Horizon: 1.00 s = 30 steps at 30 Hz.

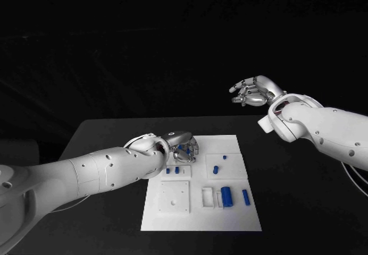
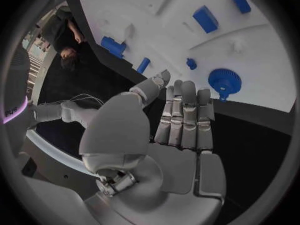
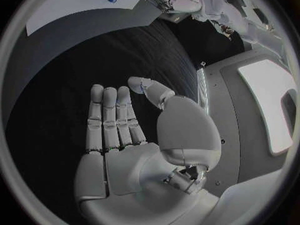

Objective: Assemble the parts on the task board

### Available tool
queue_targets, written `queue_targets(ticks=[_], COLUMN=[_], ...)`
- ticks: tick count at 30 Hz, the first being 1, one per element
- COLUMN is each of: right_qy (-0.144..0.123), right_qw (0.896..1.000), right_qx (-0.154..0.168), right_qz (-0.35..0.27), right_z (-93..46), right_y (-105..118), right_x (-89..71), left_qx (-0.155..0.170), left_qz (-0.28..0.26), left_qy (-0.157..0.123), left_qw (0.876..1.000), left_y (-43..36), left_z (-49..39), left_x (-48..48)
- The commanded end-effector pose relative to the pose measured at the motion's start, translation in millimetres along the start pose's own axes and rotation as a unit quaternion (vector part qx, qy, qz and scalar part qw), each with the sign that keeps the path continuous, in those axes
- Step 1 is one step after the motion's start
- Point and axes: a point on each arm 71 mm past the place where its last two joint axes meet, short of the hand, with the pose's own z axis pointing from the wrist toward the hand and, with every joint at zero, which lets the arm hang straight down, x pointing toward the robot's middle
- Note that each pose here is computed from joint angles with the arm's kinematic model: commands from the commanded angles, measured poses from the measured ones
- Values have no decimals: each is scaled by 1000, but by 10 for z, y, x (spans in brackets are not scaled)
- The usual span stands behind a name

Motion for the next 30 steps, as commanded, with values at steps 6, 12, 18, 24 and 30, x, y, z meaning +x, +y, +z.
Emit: queue_targets(ticks=[6, 12, 18, 24, 30], right_qy=[21, 26, 28, 29, 31], right_qw=[1000, 999, 999, 999, 999], right_qx=[-12, -14, -16, -17, -17], right_qz=[-14, -19, -17, -17, -17], right_z=[-3, -5, -4, -9, -9], right_y=[32, 37, 49, 58, 57], right_x=[52, 74, 95, 101, 120], left_qx=[-21, -26, -28, -33, -28], left_qz=[48, 58, 70, 72, 72], left_qy=[31, 46, 37, 25, 20], left_qw=[998, 997, 996, 997, 997], left_y=[10, 12, 24, 43, 11], left_z=[47, 66, 85, 109, 130], left_x=[64, 114, 178, 178, 180])
